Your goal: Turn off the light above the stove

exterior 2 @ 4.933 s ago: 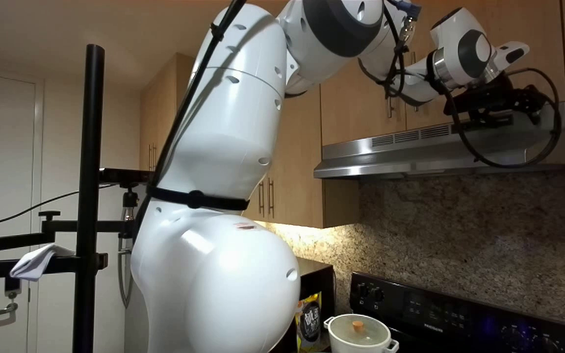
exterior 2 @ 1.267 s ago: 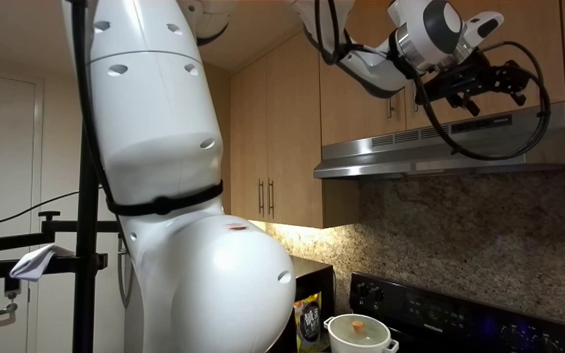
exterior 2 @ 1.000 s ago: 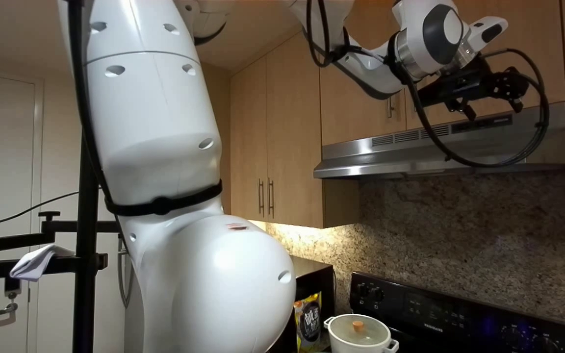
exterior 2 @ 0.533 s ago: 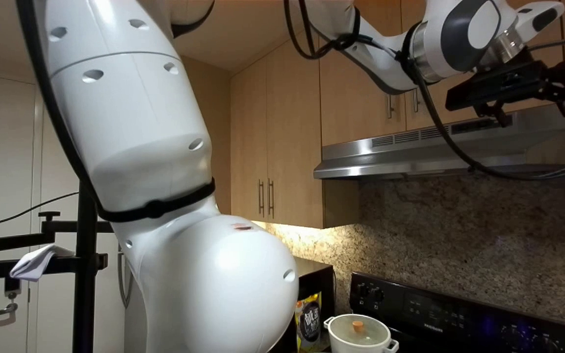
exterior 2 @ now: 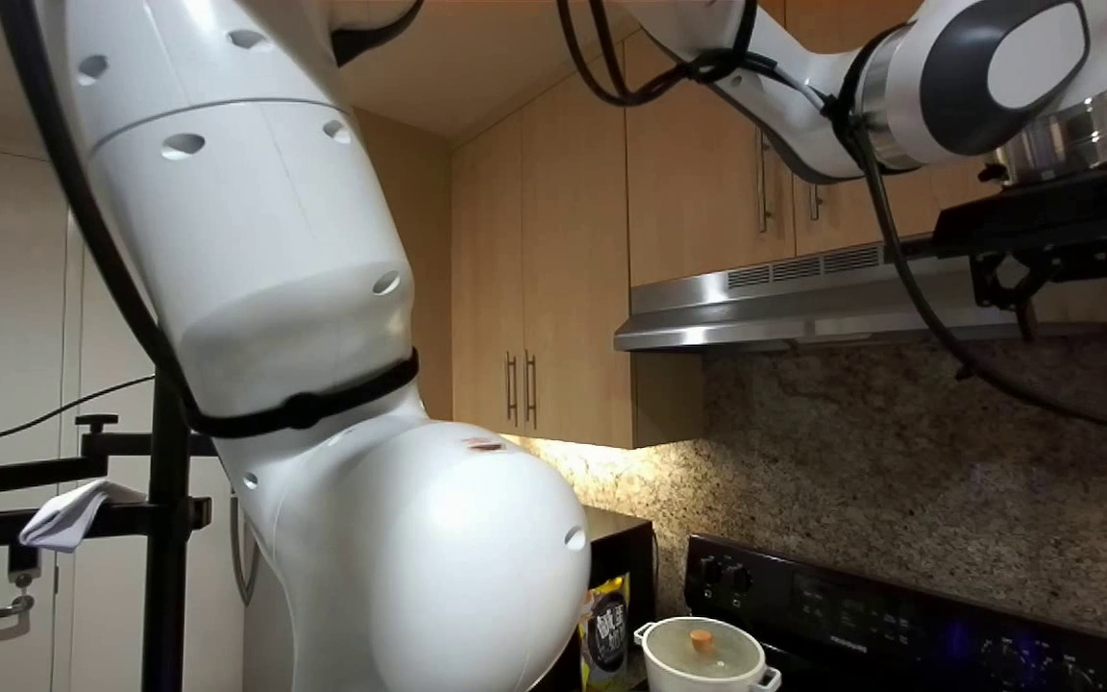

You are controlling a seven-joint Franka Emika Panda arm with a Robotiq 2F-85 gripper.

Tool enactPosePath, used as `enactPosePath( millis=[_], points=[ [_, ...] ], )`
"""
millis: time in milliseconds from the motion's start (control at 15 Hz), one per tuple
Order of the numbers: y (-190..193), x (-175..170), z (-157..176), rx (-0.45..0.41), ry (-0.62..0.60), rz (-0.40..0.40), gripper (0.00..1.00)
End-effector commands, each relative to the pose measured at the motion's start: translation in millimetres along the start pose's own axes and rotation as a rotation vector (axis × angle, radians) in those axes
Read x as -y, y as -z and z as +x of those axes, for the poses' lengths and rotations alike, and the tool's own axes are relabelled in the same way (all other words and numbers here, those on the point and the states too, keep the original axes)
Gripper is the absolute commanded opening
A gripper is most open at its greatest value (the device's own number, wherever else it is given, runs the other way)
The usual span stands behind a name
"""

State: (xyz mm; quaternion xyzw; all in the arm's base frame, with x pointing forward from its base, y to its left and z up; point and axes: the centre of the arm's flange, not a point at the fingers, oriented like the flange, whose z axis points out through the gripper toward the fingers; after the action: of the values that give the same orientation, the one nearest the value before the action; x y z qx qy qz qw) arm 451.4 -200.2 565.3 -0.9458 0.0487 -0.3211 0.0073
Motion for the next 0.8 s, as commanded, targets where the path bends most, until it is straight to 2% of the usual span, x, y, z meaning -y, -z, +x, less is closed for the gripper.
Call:
enactPosePath(
  millis=[0,67,133,467,600,733],
  points=[
    [-17.7,10.3,-4.7,0.098,0.051,0.075,1.00],
    [-22.2,17.2,-4.9,0.122,0.050,0.080,1.00],
    [-14.7,11.5,-7.8,0.085,0.022,0.049,1.00],
    [-16.2,12.9,-8.1,0.094,0.025,0.045,1.00],
    [6.2,19.1,6.0,0.022,0.019,0.051,1.00],
    [10.4,24.8,10.0,0.013,0.014,0.024,1.00]
  ],
)
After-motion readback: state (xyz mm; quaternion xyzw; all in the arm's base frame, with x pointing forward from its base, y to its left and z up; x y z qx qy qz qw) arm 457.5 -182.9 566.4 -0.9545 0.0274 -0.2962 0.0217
